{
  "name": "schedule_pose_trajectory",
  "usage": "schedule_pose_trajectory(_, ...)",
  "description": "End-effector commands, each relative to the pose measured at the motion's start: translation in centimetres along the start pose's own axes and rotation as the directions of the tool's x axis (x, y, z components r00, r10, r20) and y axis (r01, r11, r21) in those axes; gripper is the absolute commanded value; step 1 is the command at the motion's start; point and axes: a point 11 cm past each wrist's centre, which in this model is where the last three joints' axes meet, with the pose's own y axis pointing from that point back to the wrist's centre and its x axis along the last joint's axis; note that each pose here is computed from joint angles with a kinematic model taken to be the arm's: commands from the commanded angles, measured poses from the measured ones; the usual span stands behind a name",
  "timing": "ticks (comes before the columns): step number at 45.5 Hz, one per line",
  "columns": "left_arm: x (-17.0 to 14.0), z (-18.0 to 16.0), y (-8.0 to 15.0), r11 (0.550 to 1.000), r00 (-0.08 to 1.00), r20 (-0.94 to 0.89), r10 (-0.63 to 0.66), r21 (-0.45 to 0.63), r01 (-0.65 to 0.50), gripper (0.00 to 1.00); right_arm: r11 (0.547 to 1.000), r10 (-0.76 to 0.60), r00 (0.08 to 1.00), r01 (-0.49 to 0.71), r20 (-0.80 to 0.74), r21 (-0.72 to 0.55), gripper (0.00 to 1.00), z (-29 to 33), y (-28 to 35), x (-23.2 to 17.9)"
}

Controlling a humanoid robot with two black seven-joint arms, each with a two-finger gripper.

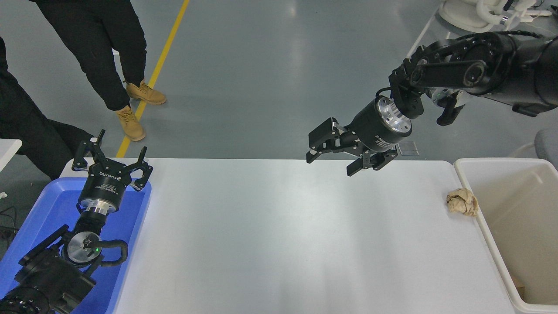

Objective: Pick up paper ball place in dustbin

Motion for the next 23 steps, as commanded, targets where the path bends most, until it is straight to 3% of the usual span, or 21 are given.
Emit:
schedule_pose_trajectory(1,0.01,0.06,0.00,1.000,1.000,-0.001,0.001,-0.005,-0.001,1.00,0.999,-0.002,1.000,0.002,0.011,-0.032,1.00,0.78,0.35,-0.14)
schedule_pose_trajectory(23,0.02,0.09,0.00,1.000,1.000,0.000,0.002,-0.008,-0.002,1.00,0.998,-0.011,1.000,0.012,0.008,-0.055,1.00,1.66,-0.28,-0.40)
